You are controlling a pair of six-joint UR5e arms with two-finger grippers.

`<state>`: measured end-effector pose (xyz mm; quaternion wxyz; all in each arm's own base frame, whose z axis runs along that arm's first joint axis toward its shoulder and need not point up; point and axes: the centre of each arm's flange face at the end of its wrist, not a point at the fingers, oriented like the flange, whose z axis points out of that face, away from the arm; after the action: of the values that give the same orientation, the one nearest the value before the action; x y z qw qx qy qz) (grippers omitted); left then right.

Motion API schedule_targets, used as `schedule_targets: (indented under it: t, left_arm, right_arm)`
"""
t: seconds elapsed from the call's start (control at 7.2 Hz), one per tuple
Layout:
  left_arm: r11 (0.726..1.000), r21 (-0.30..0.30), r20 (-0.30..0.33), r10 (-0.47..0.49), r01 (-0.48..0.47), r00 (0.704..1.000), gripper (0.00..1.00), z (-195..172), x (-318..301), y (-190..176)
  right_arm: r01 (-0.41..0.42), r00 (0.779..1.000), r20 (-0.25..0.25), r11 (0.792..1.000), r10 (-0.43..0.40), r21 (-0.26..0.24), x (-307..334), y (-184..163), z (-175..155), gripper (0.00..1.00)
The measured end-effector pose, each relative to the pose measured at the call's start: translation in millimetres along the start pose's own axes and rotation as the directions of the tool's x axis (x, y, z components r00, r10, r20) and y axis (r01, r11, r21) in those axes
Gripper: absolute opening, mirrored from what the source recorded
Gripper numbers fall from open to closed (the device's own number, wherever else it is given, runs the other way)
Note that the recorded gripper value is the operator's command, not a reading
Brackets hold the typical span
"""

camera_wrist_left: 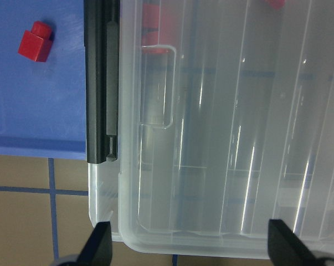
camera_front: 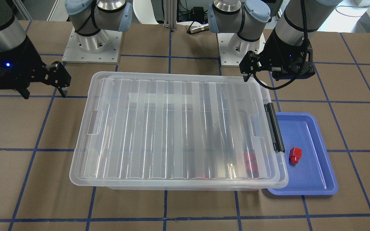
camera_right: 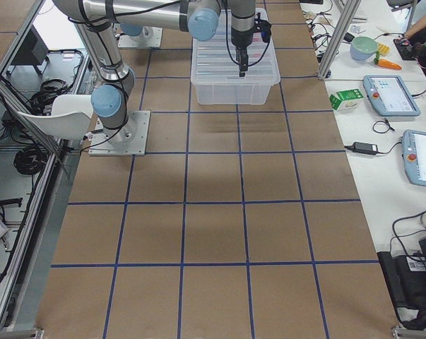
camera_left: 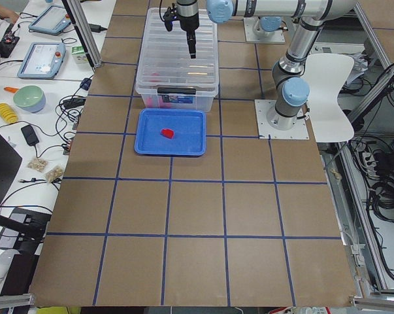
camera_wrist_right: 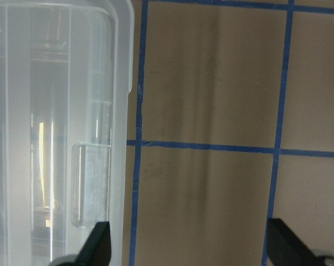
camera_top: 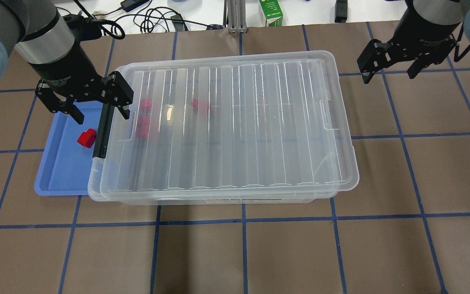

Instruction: Place red block in blue tray from box

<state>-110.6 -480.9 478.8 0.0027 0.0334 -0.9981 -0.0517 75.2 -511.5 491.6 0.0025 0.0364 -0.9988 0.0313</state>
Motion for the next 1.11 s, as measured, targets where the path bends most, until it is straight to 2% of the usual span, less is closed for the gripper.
schedule_targets:
  t: [0.28, 0.56, 1.11]
  left_arm:
    - [1.0, -0.001, 0.033, 0.019, -0.019, 0.999, 1.0, 0.8, -4.6, -0.6]
    - [1.0, 0.001, 0.035, 0.031, -0.031, 0.999, 1.0, 0.8, -4.8, -1.1]
    - [1.0, -0.007, 0.03, 0.022, -0.022, 0.999, 1.0, 4.9, -3.8, -2.7]
  right_arm:
    - [0.008, 1.0, 0.004, 1.0, -0.008, -0.004, -35.1, 13.6, -12.3, 1.0]
    - [0.01, 1.0, 0.003, 1.0, -0.01, -0.001, -62.8, 18.1, -14.1, 1.0]
    - [0.013, 1.0, 0.005, 1.0, -0.013, -0.001, -68.0, 17.0, -13.3, 1.0]
